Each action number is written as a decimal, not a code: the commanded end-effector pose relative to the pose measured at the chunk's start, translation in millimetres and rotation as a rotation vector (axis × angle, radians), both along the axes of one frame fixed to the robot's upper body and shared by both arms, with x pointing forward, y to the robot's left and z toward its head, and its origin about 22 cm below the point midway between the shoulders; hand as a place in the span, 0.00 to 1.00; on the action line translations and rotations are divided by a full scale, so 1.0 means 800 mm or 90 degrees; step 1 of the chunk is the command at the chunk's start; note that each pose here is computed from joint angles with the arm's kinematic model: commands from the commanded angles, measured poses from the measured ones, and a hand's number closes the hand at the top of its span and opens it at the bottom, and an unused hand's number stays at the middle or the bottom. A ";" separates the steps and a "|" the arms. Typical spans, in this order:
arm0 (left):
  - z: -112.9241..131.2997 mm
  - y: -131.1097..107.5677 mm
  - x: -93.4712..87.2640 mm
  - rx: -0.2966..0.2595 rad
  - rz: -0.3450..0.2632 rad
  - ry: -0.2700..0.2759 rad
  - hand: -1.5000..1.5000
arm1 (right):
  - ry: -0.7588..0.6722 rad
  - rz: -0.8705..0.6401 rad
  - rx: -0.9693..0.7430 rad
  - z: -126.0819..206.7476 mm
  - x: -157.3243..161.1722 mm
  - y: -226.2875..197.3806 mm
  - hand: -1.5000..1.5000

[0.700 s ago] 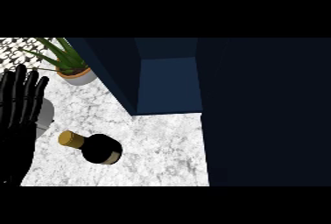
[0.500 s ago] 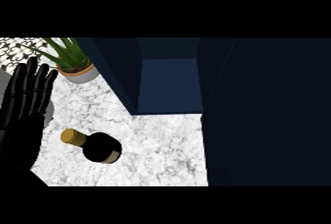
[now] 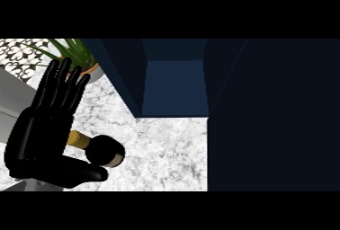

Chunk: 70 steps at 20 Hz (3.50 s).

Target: Pick up the wine, place it into the cabinet and close the cabinet

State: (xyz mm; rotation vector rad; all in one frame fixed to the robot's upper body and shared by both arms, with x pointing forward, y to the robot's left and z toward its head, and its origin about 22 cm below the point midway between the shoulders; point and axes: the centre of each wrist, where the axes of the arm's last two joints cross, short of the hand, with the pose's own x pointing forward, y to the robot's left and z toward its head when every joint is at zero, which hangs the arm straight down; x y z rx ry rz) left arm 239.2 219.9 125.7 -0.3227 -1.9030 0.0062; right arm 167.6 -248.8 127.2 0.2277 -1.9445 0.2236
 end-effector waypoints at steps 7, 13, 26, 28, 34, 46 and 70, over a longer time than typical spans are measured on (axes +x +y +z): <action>0.022 -0.026 -0.009 -0.036 -0.027 0.035 0.00 | 0.024 0.026 0.007 0.038 -0.017 -0.007 0.00; 0.027 -0.032 -0.017 -0.032 -0.028 0.043 0.00 | 0.025 0.032 -0.001 0.035 -0.010 -0.015 0.00; 0.025 -0.026 -0.032 -0.009 0.010 0.044 0.00 | 0.022 0.043 -0.011 0.036 -0.015 -0.023 0.00; 0.010 -0.021 -0.043 -0.008 0.018 0.060 0.00 | 0.020 0.027 0.007 0.064 -0.021 -0.003 0.00; -0.017 0.023 -0.043 -0.002 0.053 0.071 0.00 | 0.021 0.032 -0.007 0.061 -0.033 -0.002 0.00; -0.031 0.061 -0.074 0.029 0.082 0.098 0.00 | 0.025 0.031 0.001 0.049 -0.020 -0.004 0.00; -0.193 0.122 -0.052 0.054 0.101 0.165 0.00 | 0.011 0.037 -0.008 0.061 -0.007 0.025 0.00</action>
